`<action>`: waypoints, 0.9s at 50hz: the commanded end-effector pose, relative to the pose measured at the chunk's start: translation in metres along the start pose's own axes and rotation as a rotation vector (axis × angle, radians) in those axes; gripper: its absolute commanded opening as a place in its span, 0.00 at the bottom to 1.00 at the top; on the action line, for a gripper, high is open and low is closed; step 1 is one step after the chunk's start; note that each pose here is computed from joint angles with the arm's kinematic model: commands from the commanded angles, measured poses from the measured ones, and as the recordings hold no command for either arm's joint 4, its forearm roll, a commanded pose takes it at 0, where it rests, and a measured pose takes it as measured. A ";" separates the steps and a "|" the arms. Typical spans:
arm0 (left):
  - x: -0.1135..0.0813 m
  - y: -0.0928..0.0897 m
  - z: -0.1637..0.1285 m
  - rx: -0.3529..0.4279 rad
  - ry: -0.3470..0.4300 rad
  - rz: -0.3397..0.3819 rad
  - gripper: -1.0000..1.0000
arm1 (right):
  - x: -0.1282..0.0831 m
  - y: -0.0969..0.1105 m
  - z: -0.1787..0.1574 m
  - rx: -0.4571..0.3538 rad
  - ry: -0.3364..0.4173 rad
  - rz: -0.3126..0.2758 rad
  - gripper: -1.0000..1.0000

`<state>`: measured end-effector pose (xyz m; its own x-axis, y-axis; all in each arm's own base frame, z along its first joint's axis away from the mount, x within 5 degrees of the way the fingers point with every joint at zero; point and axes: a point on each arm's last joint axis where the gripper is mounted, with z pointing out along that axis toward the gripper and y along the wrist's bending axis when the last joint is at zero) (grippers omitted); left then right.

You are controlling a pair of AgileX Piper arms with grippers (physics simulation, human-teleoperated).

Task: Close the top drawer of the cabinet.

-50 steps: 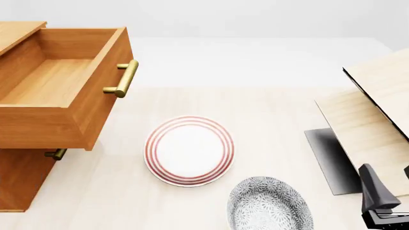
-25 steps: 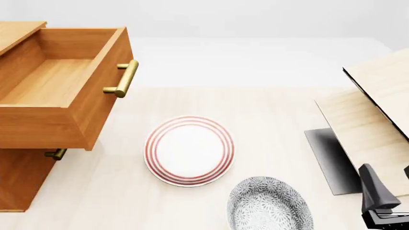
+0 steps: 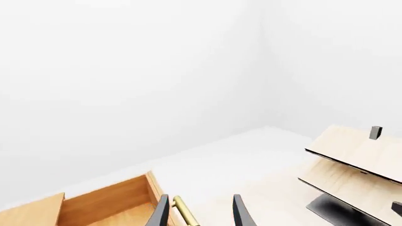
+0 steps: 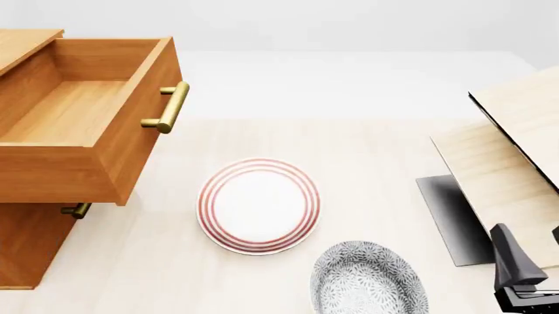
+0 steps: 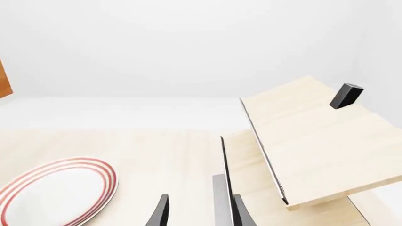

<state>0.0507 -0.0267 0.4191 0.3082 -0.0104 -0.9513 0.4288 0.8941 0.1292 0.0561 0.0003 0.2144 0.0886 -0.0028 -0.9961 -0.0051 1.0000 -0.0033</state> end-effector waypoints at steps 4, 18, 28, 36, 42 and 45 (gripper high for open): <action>0.008 -0.008 0.034 0.080 0.039 -0.005 1.00 | 0.000 0.000 0.000 0.000 0.000 0.000 1.00; 0.004 -0.014 0.061 0.121 0.071 -0.032 1.00 | 0.000 0.000 0.000 0.000 0.000 0.000 1.00; 0.000 -0.019 0.079 0.148 0.073 -0.025 1.00 | 0.000 0.000 0.000 0.000 0.000 0.000 1.00; 0.005 -0.025 0.100 0.165 0.101 -0.035 1.00 | 0.000 0.000 0.000 0.001 0.000 0.000 1.00; 0.010 -0.029 0.111 0.174 0.108 -0.011 1.00 | 0.000 0.000 0.000 0.000 0.000 0.000 1.00; 0.011 -0.031 0.117 0.182 0.115 -0.010 1.00 | 0.000 0.000 0.000 0.000 0.000 0.000 1.00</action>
<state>0.1248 -0.0916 0.4377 0.2187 0.0209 -0.9756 0.5659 0.8118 0.1442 0.0561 0.0003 0.2144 0.0886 -0.0028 -0.9961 -0.0051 1.0000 -0.0032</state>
